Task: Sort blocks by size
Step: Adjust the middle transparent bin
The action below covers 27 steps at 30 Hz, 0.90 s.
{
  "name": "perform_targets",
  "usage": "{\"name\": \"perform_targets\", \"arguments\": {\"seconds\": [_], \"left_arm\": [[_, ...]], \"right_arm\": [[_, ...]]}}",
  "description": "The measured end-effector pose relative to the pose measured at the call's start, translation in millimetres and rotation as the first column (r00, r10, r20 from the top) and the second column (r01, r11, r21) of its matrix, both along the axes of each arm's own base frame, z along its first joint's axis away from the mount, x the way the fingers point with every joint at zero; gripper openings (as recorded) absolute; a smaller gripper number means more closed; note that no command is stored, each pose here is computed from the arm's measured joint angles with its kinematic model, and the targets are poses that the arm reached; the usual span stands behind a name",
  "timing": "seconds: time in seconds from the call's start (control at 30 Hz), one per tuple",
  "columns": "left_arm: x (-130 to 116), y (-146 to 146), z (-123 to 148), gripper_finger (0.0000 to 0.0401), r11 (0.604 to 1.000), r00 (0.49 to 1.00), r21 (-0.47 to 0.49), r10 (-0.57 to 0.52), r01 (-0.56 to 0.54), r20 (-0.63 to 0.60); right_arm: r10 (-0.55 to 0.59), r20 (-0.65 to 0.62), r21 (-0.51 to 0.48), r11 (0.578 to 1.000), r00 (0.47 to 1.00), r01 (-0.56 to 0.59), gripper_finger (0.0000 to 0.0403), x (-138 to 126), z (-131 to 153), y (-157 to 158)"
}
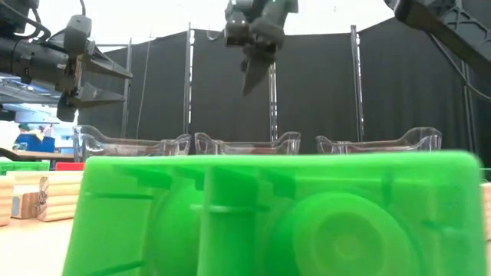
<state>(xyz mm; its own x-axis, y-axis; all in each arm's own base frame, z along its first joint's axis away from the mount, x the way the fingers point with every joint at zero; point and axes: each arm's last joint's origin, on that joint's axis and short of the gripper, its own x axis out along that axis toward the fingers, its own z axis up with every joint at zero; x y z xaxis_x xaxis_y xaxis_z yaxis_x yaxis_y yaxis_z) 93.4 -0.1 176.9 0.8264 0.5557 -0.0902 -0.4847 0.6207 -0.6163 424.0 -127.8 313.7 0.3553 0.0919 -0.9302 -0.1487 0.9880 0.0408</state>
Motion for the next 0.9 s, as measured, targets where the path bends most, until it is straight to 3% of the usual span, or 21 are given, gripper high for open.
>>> {"name": "perform_targets", "arguments": {"seconds": [0.13,0.2,0.43,0.53,0.7,0.9], "left_arm": [[0,0,0,0.0269,1.000,1.000,0.001,0.005,-0.005,0.000],[0,0,0,0.0269,1.000,1.000,0.001,0.006,-0.006,0.000],[0,0,0,0.0269,1.000,1.000,0.001,0.007,-0.007,0.000],[0,0,0,0.0269,1.000,1.000,-0.004,0.008,-0.008,0.003],[0,0,0,0.0269,1.000,1.000,-0.004,0.008,-0.008,0.004],[0,0,0,0.0269,1.000,1.000,-0.022,0.010,-0.010,0.018]], "right_arm": [[0.090,-0.098,0.037,0.996,0.991,-0.086,0.0051,-1,-9,25],[0.115,-0.130,0.047,0.993,0.985,-0.110,0.0016,-1,-18,31],[0.081,-0.256,0.009,0.997,0.963,-0.082,0.0007,-3,-69,22],[0.033,-0.267,-0.060,0.997,0.963,-0.051,0.0008,-4,-86,10],[-0.048,-0.256,-0.173,0.985,0.965,0.003,0.0005,-7,-98,-16],[-0.124,-0.247,-0.239,0.969,0.961,0.064,0.0005,-14,-99,-42]]}}
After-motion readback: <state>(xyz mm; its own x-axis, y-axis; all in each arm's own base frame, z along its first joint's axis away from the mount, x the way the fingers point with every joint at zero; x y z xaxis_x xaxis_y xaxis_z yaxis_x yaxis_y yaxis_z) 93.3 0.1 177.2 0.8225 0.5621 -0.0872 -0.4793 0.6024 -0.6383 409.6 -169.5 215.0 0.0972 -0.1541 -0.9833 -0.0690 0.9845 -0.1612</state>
